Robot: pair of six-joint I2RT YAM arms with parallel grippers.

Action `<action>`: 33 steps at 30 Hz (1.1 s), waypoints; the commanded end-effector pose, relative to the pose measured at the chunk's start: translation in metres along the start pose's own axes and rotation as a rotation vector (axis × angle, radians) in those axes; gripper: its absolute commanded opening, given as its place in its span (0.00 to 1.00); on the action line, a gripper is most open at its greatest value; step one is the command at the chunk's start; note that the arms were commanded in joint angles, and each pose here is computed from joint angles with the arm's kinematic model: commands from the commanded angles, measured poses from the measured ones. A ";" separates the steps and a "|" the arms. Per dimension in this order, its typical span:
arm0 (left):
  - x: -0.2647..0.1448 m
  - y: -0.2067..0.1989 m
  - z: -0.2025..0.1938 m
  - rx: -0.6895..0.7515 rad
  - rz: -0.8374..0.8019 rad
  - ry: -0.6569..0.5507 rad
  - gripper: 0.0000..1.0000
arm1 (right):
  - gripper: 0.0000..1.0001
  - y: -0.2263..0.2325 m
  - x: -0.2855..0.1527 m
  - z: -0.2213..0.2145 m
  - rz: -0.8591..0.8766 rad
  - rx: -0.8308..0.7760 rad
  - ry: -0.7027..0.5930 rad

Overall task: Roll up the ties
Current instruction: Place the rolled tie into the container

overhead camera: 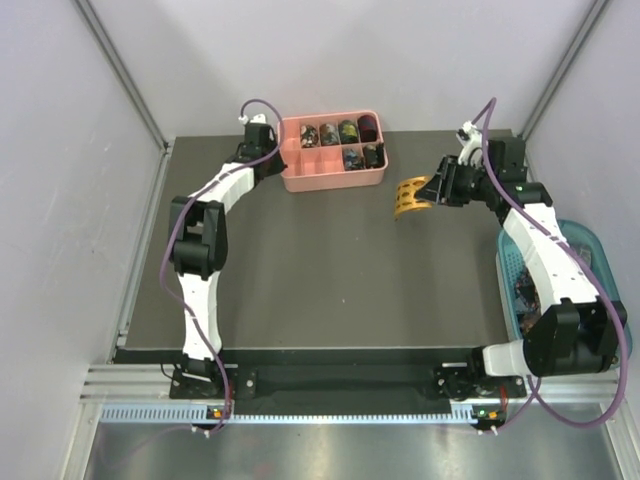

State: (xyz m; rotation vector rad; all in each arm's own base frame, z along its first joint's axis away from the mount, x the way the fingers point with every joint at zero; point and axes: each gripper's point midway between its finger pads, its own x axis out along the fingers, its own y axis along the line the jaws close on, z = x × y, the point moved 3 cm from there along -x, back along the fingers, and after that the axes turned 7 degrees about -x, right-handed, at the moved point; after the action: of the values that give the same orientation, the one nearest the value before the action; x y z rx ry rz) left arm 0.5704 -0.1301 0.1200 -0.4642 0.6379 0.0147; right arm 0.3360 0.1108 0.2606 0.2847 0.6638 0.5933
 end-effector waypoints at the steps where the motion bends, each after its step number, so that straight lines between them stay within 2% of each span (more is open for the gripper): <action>1: -0.027 -0.004 -0.010 -0.047 -0.055 0.045 0.00 | 0.00 -0.005 -0.005 0.020 -0.034 -0.034 -0.036; 10: -0.074 -0.013 -0.068 -0.036 -0.125 0.138 0.00 | 0.00 -0.006 0.002 0.027 -0.031 -0.010 0.008; 19: -0.130 -0.050 -0.141 -0.032 -0.215 0.206 0.00 | 0.00 -0.007 0.004 0.035 -0.079 -0.010 0.037; 23: -0.150 -0.069 -0.161 -0.041 -0.279 0.220 0.01 | 0.00 -0.003 0.012 0.032 -0.080 -0.019 0.070; 25: -0.158 -0.077 -0.174 -0.055 -0.293 0.239 0.07 | 0.00 -0.002 0.018 0.031 -0.090 -0.018 0.082; 26: -0.159 -0.080 -0.175 -0.062 -0.303 0.236 0.18 | 0.00 0.002 0.022 0.029 -0.083 -0.021 0.091; 29: -0.165 -0.087 -0.179 -0.095 -0.324 0.250 0.31 | 0.00 0.008 0.037 0.026 -0.102 -0.019 0.110; 30: -0.169 -0.090 -0.178 -0.102 -0.337 0.252 0.41 | 0.00 0.009 0.043 0.025 -0.102 -0.011 0.116; 32: -0.174 -0.092 -0.175 -0.100 -0.350 0.252 0.50 | 0.00 0.014 0.055 0.022 -0.103 -0.005 0.129; 33: -0.179 -0.094 -0.171 -0.097 -0.358 0.246 0.60 | 0.00 0.016 0.059 0.021 -0.106 -0.005 0.136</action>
State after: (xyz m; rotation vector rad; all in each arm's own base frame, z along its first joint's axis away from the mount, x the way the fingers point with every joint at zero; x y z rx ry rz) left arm 0.3419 -0.2608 0.1038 -0.6072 0.8625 -0.2984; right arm 0.3697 0.1435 0.2422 0.2063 0.8375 0.5338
